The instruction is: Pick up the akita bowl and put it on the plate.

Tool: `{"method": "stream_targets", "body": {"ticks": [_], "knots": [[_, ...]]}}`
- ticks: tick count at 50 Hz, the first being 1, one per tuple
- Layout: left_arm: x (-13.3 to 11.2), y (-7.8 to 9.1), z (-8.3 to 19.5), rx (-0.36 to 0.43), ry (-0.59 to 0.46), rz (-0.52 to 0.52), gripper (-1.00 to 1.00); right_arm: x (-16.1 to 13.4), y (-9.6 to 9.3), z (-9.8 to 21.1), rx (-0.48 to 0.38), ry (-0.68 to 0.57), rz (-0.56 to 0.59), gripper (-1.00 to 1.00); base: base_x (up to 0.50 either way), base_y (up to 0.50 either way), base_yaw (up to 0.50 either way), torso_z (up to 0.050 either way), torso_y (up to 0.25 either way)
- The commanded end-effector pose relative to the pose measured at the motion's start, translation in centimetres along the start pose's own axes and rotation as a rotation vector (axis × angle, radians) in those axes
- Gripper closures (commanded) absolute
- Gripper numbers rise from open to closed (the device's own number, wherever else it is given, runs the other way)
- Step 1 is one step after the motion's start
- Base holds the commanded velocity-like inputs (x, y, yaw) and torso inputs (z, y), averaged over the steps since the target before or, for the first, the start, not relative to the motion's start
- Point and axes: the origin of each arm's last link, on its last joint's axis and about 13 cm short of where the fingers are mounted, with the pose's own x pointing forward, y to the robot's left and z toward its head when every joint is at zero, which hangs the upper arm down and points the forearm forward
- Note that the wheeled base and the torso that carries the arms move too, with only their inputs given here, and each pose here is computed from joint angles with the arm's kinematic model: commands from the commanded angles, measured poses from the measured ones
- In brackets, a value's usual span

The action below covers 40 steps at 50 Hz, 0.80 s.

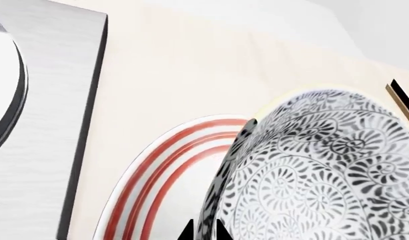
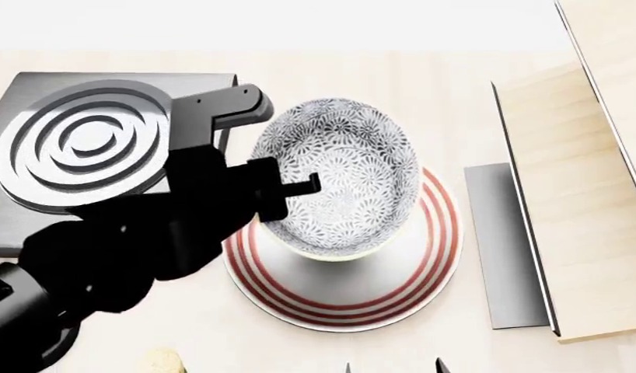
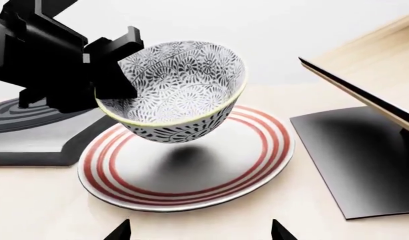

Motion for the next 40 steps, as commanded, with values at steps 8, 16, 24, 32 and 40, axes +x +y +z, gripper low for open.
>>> {"method": "stream_targets", "body": {"ticks": [8,16,24,32,40], "knots": [[-0.1,-0.6,0.2,0.032,-0.029,-0.024,1.0,0.2,-0.1,-0.3,0.002,0.007,0.001,-1.0,0.0,0.0,0.0,0.0,0.0],[-0.1,-0.8,0.1,0.059,-0.037,0.016,1.0,0.1,-0.1,-0.4,0.001,0.005,0.002,-1.0,0.0,0.0,0.0,0.0,0.0],[-0.2,-0.8,0.0,0.126,-0.025,0.043,1.0,0.1,-0.2,-0.3,0.003,0.006,0.001,-1.0,0.0,0.0,0.0,0.0,0.0],[-0.3,-1.1,0.0,0.127,-0.037,0.031,1.0,0.2,-0.2,-0.3,0.001,0.007,0.003,-1.0,0.0,0.0,0.0,0.0,-0.032],[-0.4,-1.4,0.2,0.121,-0.034,0.019,1.0,0.3,-0.3,-0.3,0.002,0.008,0.002,-1.0,0.0,0.0,0.0,0.0,0.0]]}}
